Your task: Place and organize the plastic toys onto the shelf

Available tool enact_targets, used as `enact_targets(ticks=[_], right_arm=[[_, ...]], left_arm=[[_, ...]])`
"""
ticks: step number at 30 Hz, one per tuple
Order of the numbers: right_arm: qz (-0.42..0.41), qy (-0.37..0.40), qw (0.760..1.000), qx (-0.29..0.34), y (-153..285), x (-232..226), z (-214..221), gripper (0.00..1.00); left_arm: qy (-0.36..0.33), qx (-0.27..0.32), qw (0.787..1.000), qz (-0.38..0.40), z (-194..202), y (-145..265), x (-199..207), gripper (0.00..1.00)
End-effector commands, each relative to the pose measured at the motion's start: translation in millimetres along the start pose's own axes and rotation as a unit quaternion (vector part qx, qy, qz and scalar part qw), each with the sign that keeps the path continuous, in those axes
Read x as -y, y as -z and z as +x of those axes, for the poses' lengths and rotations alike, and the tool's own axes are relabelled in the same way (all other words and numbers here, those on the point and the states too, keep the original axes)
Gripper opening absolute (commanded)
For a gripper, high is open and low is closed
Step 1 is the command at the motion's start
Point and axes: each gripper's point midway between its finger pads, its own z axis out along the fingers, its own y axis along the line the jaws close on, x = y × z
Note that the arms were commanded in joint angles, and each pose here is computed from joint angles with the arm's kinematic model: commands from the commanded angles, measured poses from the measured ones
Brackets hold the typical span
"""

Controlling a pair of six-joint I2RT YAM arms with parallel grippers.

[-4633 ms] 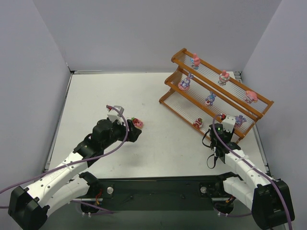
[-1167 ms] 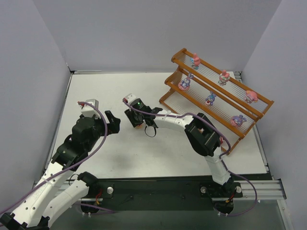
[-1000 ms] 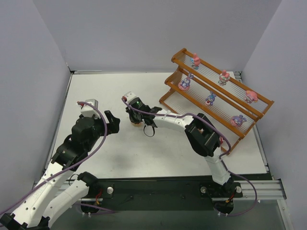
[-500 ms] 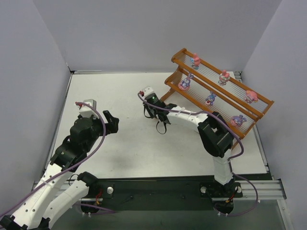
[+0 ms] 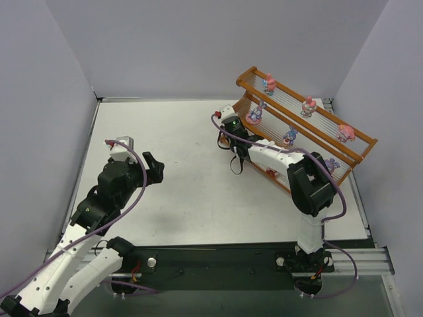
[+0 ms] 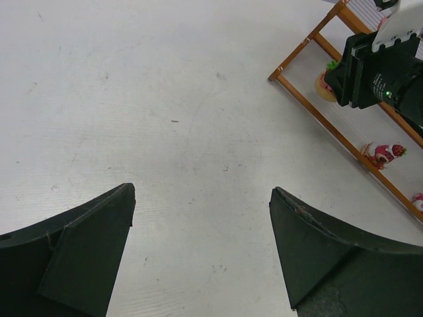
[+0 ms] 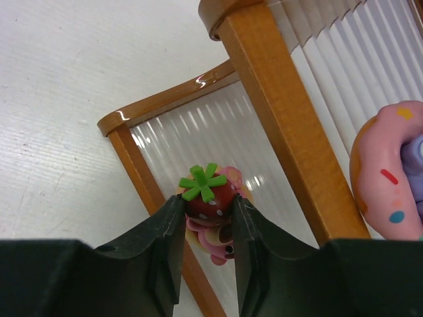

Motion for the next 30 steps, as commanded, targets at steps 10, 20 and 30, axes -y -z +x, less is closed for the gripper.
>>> enact_targets(ticks=[10,20,30], right_arm=[[0.022,-0.015,1.000,0.003,-19.0,6.3,5.2,0.00],[0.012,-0.023,1.000,-0.017,-26.4,-3.6,23.6,0.00],[0.012,-0.033,0.999,-0.028,-30.2,-6.8,33.4,0.07]], left_arm=[[-0.001,0.012,1.000,0.006,-14.2,-2.6,6.4,0.93],[-0.001,0.012,1.000,0.003,-13.9,-4.9,4.6,0.93],[-0.002,0.013,1.000,0.005,-15.9,-5.9,5.6,0.93]])
